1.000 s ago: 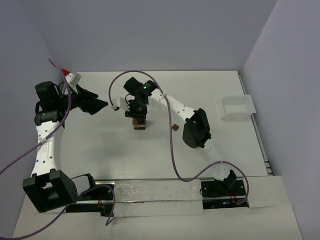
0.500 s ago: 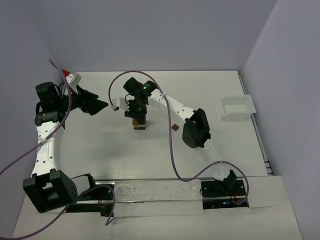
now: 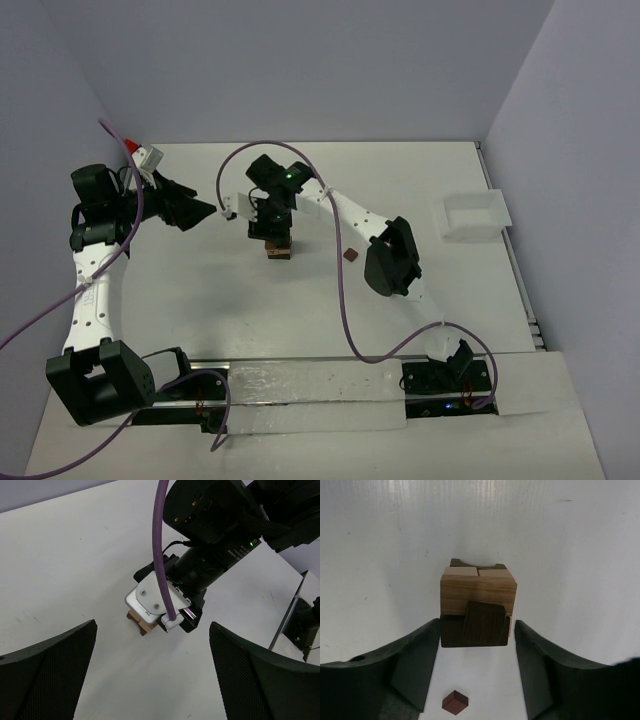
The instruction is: Build the wood block tower
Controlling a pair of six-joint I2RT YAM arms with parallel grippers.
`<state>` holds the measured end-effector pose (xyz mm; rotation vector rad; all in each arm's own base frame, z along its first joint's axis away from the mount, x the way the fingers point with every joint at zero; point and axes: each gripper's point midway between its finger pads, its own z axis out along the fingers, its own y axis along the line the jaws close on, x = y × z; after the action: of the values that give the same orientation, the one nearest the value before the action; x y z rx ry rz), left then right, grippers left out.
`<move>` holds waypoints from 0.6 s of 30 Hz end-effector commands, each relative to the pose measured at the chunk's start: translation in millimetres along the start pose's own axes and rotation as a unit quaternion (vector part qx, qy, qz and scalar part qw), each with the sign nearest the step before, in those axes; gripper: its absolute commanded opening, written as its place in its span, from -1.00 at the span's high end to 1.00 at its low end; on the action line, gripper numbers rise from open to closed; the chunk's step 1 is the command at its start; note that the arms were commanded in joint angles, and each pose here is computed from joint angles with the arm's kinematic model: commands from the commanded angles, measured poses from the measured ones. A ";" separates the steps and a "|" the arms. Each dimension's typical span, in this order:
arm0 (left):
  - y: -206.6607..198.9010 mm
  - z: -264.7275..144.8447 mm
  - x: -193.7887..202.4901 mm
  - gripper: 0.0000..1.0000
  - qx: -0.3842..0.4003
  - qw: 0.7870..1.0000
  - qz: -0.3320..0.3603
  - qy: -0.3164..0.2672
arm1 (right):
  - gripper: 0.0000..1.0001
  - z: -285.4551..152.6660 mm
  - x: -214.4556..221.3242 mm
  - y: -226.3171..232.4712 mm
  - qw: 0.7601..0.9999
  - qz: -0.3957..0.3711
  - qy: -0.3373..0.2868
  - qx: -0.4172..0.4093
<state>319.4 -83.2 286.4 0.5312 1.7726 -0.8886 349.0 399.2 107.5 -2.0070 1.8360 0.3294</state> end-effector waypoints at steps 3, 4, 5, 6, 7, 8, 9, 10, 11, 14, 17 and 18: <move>-2.1 -3.9 -13.8 -0.98 -0.003 0.999 0.035 -0.014 | -0.62 -16.3 -25.0 2.0 0.999 -0.010 -0.035 0.012; -2.4 -4.1 -14.9 -0.98 -0.003 0.999 0.036 -0.015 | -0.65 -20.8 -26.7 1.3 0.999 -0.009 -0.038 0.016; -3.6 -4.4 -16.6 -0.99 -0.002 0.999 0.037 -0.016 | -0.68 -29.5 -30.1 0.3 0.999 -0.009 -0.044 0.022; -5.0 -4.9 -19.0 -0.99 -0.002 0.999 0.037 -0.018 | -0.71 -41.1 -34.6 -0.4 0.998 -0.008 -0.053 0.029; -6.2 -5.4 -20.8 -0.99 -0.003 0.999 0.036 -0.021 | -0.71 -57.1 -40.4 -1.6 0.997 -0.008 -0.065 0.040; -7.5 -6.1 -23.7 -0.99 -0.004 0.999 0.040 -0.025 | -0.72 -65.9 -43.5 -1.4 0.996 -0.007 -0.073 0.045; -8.7 -6.9 -26.3 -0.98 -0.005 0.999 0.043 -0.028 | -0.73 -77.4 -46.3 -2.1 0.995 -0.004 -0.083 0.050; -9.7 -7.6 -28.3 -0.98 -0.006 0.998 0.046 -0.031 | -0.73 -89.4 -48.6 -3.1 0.994 -0.001 -0.093 0.056; -10.1 -8.1 -29.6 -0.99 -0.008 0.998 0.047 -0.032 | -0.73 -99.5 -48.5 -5.4 0.993 0.004 -0.101 0.061; -11.8 -9.7 -33.3 -0.99 -0.011 0.998 0.053 -0.031 | -0.73 -137.6 -43.5 -10.3 0.989 0.021 -0.126 0.074; -13.1 -11.7 -32.1 -0.99 -0.015 0.998 0.056 -0.027 | -0.65 -164.3 -17.7 -15.2 0.987 0.053 -0.132 0.072; -13.0 -12.2 -31.4 -0.98 -0.017 0.998 0.059 -0.026 | -0.60 -170.8 -3.5 -18.1 0.987 0.066 -0.126 0.073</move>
<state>315.7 -82.9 297.3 0.5348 1.7510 -0.8556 345.0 380.2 218.3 -1.7995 1.7404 0.4165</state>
